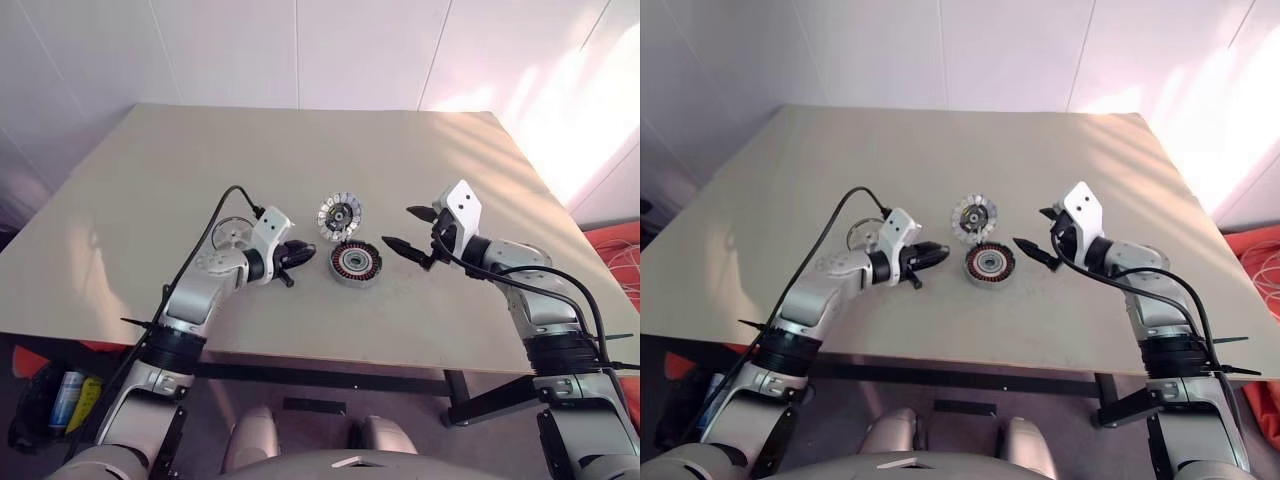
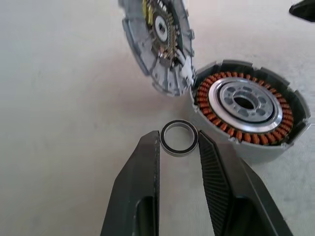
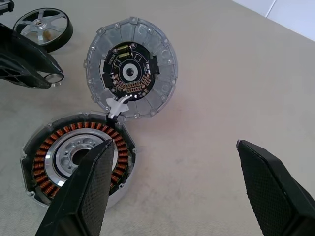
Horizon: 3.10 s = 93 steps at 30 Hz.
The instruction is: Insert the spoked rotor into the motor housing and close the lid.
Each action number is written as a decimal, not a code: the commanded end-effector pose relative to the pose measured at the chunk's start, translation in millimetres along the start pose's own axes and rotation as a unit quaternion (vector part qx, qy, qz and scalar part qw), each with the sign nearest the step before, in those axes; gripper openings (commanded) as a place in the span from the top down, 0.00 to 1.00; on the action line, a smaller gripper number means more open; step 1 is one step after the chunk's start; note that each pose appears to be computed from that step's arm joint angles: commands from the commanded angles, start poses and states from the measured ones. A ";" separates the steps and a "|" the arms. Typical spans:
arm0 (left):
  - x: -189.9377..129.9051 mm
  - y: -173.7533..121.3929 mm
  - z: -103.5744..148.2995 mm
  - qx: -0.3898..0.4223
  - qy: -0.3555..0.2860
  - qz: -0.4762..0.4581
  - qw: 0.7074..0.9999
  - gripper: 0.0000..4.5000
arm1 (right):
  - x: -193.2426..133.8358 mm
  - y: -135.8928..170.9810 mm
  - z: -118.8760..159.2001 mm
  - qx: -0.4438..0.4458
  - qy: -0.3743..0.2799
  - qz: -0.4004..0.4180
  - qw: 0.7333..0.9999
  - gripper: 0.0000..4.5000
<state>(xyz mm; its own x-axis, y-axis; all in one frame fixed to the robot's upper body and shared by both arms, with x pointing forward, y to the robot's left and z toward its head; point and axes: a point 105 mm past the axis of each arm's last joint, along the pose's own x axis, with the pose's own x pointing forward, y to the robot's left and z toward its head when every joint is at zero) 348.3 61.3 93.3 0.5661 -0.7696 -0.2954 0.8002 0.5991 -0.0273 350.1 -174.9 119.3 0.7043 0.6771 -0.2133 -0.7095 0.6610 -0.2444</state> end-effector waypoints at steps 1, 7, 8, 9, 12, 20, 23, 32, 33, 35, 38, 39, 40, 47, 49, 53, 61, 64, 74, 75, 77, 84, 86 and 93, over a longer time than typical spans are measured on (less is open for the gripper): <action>8.2 -7.8 15.6 0.020 -0.015 -0.026 0.999 0.81 | -1.4 -6.9 13.9 -0.016 -0.022 -0.010 1.000 0.00; 20.4 -17.8 22.9 0.020 -0.015 -0.060 0.998 0.81 | -2.5 -7.2 14.0 -0.017 -0.023 -0.014 1.000 0.00; 22.0 -19.3 23.1 0.016 -0.013 -0.065 0.998 0.81 | -2.6 -7.3 13.9 -0.017 -0.023 -0.015 0.999 0.00; 23.4 -20.7 23.6 0.013 -0.011 -0.069 0.997 0.81 | -2.8 -7.4 13.9 -0.017 -0.023 -0.015 0.999 0.00; 27.5 -24.9 27.4 0.003 -0.010 -0.084 0.996 0.81 | -2.3 -7.3 14.0 -0.017 -0.024 -0.017 0.999 0.00; 38.5 -29.8 29.2 -0.008 0.002 -0.107 0.994 0.81 | -1.2 -7.0 14.7 -0.017 -0.027 -0.021 0.999 0.00; 43.9 -32.8 28.0 -0.005 0.009 -0.117 0.993 0.81 | -0.4 -6.8 15.0 -0.017 -0.028 -0.022 0.999 0.00; 59.2 -42.6 25.4 -0.001 0.020 -0.140 0.990 0.81 | -2.3 -7.5 15.5 -0.018 -0.031 -0.027 0.999 0.00; 60.9 -43.2 25.3 0.002 0.021 -0.141 0.990 0.81 | -2.7 -7.6 15.5 -0.018 -0.031 -0.028 0.999 0.00; 63.1 -43.8 25.3 0.005 0.023 -0.142 0.990 0.81 | -3.2 -7.7 15.5 -0.018 -0.031 -0.030 0.999 0.00; 65.1 -43.9 24.7 0.009 0.024 -0.144 0.989 0.81 | -3.9 -8.0 15.5 -0.018 -0.032 -0.032 0.999 0.00; 65.7 -43.7 24.0 0.010 0.025 -0.143 0.989 0.81 | -4.0 -8.1 15.6 -0.018 -0.032 -0.032 0.999 0.00; 66.6 -43.1 23.2 0.011 0.026 -0.142 0.989 0.81 | -4.1 -8.1 15.6 -0.018 -0.032 -0.033 0.999 0.00; 69.7 -42.0 21.5 0.016 0.026 -0.139 0.990 0.81 | -3.7 -8.5 16.3 -0.018 -0.034 -0.034 0.999 0.00; 70.1 -41.1 21.1 0.018 0.026 -0.137 0.990 0.65 | -3.2 -8.7 16.7 -0.019 -0.035 -0.034 0.999 0.00; 73.5 -31.1 19.5 0.013 0.031 -0.103 0.994 0.41 | -2.3 -9.0 16.9 -0.019 -0.035 -0.035 0.999 0.00; 66.2 -26.8 35.6 0.007 -0.007 -0.106 0.994 0.41 | -0.3 -8.6 16.9 -0.020 -0.035 -0.034 0.999 0.00; 59.5 -26.0 42.9 0.001 -0.023 -0.111 0.994 0.41 | 0.1 -7.8 17.0 -0.019 -0.035 -0.032 0.999 0.00; 11.3 -16.9 50.4 -0.035 -0.047 -0.105 0.993 0.41 | 1.6 4.7 14.4 -0.010 -0.032 -0.006 0.999 0.00; 4.7 -11.1 47.5 -0.033 -0.044 -0.091 0.994 0.41 | 1.2 7.4 13.2 -0.008 -0.030 -0.002 1.000 0.00; -11.2 2.7 37.5 -0.026 -0.033 -0.054 0.998 0.41 | 0.7 14.2 10.9 -0.003 -0.025 0.009 1.000 0.00; -66.2 29.7 11.9 -0.031 -0.014 0.045 0.998 0.41 | 4.1 36.6 6.7 0.006 -0.007 0.039 0.999 0.00; -75.3 30.3 7.9 -0.037 -0.014 0.060 0.997 0.41 | 6.2 37.3 6.3 0.007 -0.004 0.041 0.999 0.00; -81.9 19.1 -2.1 -0.060 -0.016 0.073 0.995 0.41 | 14.9 40.3 9.6 0.006 0.002 0.053 0.999 0.00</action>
<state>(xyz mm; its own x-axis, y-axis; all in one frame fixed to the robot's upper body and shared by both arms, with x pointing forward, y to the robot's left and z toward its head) 317.5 137.5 101.3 0.6674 -0.6751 -0.3144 0.6756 0.7265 -0.1259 329.0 -141.2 101.7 0.6319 0.7272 -0.2681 -0.7744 0.6068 -0.1794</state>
